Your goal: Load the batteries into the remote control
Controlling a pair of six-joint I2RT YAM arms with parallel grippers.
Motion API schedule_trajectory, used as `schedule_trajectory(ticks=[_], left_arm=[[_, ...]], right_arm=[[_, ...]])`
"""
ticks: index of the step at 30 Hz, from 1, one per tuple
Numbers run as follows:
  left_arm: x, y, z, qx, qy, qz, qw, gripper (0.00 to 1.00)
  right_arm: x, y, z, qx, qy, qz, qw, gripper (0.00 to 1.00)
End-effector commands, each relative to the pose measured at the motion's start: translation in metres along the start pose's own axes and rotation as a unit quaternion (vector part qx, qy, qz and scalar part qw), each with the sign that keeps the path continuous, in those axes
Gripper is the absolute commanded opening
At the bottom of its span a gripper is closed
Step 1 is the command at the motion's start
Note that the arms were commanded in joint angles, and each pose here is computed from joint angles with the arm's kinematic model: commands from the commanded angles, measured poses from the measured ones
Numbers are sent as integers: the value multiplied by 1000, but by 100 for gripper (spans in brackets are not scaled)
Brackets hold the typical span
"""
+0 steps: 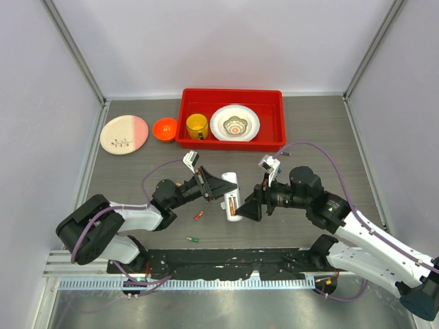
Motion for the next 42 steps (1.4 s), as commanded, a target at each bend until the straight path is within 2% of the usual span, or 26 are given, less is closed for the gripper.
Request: schedule_trajectory(ticks=[1, 8, 42], left_arm=[[-56, -6, -10, -28, 65, 127, 989, 0], [-57, -4, -10, -23, 59, 128, 990, 0], [-55, -2, -9, -15, 58, 128, 990, 0]], right_arm=[[25, -8, -10, -8, -24, -62, 998, 79], [23, -4, 0, 22, -24, -72, 997, 80], [7, 14, -9, 8, -2, -33, 999, 79]])
Point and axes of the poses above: each gripper's point midway between its finger pads, its own y axis out along the fingers, its own x axis along the line the jaws close on, z = x × y, the point moved 3 cm from there along -y, back along the fingers, and after that the axes turned 7 degrees about y, right-handed, at the moved point
